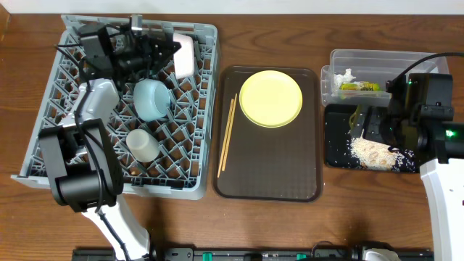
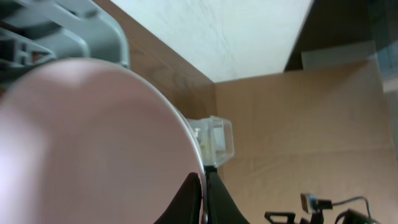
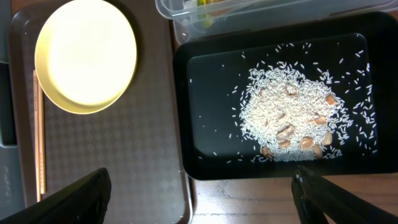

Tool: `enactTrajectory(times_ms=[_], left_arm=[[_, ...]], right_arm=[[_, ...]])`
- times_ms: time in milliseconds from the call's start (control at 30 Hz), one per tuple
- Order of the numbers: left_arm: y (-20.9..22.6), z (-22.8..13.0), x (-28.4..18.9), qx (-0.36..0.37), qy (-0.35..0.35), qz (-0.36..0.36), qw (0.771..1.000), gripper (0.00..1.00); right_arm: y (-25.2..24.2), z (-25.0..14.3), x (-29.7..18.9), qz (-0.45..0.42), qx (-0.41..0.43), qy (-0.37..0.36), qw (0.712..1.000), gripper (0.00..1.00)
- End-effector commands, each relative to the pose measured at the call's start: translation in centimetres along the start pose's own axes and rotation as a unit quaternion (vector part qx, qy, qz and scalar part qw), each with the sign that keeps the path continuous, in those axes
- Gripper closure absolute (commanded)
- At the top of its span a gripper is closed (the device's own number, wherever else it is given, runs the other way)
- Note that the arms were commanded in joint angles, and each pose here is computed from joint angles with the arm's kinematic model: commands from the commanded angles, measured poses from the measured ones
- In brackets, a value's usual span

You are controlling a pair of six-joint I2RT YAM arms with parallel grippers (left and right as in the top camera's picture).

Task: Sort waste into correct bins and load items into the dishwasher
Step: 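Carry the pink bowl to the back of the rack and release it, then reach the left gripper down to the wooden chopsticks on the tray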

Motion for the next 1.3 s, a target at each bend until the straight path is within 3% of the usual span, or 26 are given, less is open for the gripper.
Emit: enactTrajectory(times_ms=[0, 133, 233, 300, 367, 400, 500, 733, 1000, 1100, 1167, 1200, 1267], left_arm=[[1.4, 1.5, -1.7, -0.032, -0.030, 0.009, 0.999, 0.94], [1.8, 2.3, -3.3, -0.040, -0.047, 0.011, 0.998, 0.94], [2.0, 2.7, -4.2, -0.042, -0.058, 0.011, 0.997, 0.88], [2.1, 2.9, -4.6, -0.033, -0.062, 0.012, 0.997, 0.68], [2.2, 3.1, -5.0, -0.018, -0.067, 0.013, 0.998, 0.58], [2.2, 3.1, -5.1, -0.015, -0.068, 0.013, 0.997, 0.45], [2.5, 3.7, -6.1, -0.016, -0.087, 0.018, 0.996, 0.21], [0.3, 3.8, -7.6, 0.012, -0.106, 0.015, 0.994, 0.14], [-7.2, -0.6, -5.0, 0.132, -0.091, 0.030, 0.987, 0.11], [-6.9, -3.7, -2.7, 0.163, -0.094, 0.130, 0.974, 0.10], [-6.3, -6.2, -1.2, 0.192, -0.086, 0.219, 0.953, 0.08], [-6.2, -8.6, 0.1, 0.220, -0.074, 0.283, 0.931, 0.06], [-6.3, -10.9, 1.2, 0.246, -0.066, 0.338, 0.906, 0.06]], right_arm=[[-0.1, 0.3, -0.6, -0.006, 0.001, -0.009, 1.000, 0.09], [-0.1, 0.3, -0.6, -0.006, 0.001, -0.009, 1.000, 0.09], [-0.1, 0.3, -0.6, -0.005, 0.001, -0.009, 1.000, 0.09], [-0.1, 0.3, -0.6, -0.005, 0.001, -0.009, 1.000, 0.09], [-0.1, 0.3, -0.6, -0.005, 0.001, -0.009, 1.000, 0.09], [-0.1, 0.3, -0.6, -0.005, 0.001, -0.008, 1.000, 0.09], [-0.1, 0.2, -0.6, -0.005, 0.001, -0.007, 1.000, 0.09], [-0.1, 0.2, -0.6, -0.005, 0.001, -0.007, 1.000, 0.09], [-0.1, 0.2, -0.6, -0.006, 0.001, -0.008, 1.000, 0.08], [-0.2, 0.3, -0.6, -0.006, 0.001, -0.009, 1.000, 0.08], [-0.2, 0.3, -0.6, -0.006, 0.001, -0.009, 1.000, 0.08], [-0.2, 0.4, -0.6, -0.006, 0.000, -0.011, 1.000, 0.08], [-0.2, 0.4, -0.6, -0.006, 0.000, -0.012, 1.000, 0.07]])
Point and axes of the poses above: each gripper's point midway between its finger pads, its own x axis out along the fingers, its own y axis along the line the jaws close on, z = x × y, the point moved 6 cm from there along -x, back along the fingers, and after that the axes turned 12 degrees about -x, right-handed, at the moved point
